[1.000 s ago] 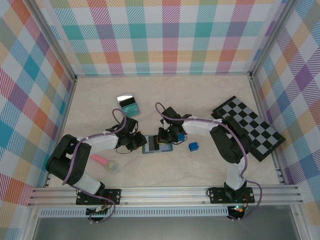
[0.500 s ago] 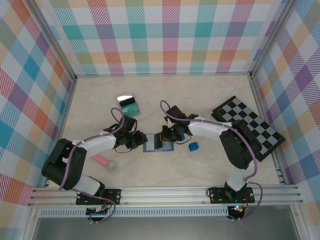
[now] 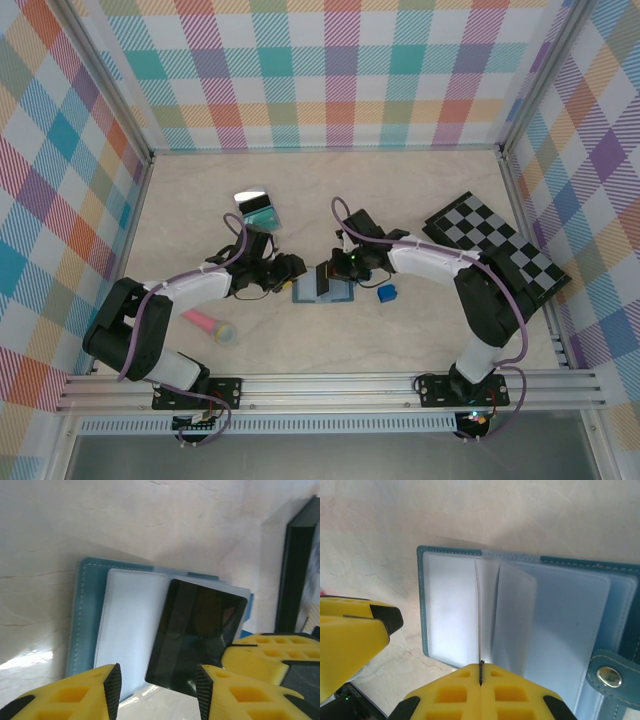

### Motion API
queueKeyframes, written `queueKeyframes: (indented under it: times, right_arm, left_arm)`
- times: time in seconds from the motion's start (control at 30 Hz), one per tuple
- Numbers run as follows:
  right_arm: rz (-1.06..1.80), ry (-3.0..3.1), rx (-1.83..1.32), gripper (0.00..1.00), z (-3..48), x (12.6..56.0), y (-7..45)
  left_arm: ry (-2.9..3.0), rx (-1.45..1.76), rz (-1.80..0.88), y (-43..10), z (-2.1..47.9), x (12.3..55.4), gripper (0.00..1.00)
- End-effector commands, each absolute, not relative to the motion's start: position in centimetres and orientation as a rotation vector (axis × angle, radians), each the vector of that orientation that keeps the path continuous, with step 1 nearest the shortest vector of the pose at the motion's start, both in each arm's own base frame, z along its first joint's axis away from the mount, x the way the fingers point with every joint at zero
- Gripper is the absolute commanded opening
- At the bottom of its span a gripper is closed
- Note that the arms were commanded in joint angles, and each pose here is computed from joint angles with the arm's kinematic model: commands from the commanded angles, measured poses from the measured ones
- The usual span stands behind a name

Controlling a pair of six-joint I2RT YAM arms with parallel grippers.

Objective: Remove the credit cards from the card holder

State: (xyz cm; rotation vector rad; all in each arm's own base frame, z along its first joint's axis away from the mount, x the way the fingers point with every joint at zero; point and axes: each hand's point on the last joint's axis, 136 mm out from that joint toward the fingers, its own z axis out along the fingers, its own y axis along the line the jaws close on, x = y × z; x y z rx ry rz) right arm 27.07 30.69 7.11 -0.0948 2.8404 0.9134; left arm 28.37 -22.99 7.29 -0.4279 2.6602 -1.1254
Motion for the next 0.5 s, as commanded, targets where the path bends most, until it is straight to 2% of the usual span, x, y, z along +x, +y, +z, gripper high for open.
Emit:
queueKeyframes:
  times: [0.0,0.47]
  right_arm:
    - [0.963,2.817,-0.116,0.0,7.8,26.8,30.8]
    - [0.952,2.805,-0.069,0.0,9.3,27.0,29.7]
  left_arm:
    - [2.638,-0.433,-1.215,-23.5,7.7,28.5,0.46]
    - [2.665,-0.457,-1.247,-23.9,6.5,28.4,0.44]
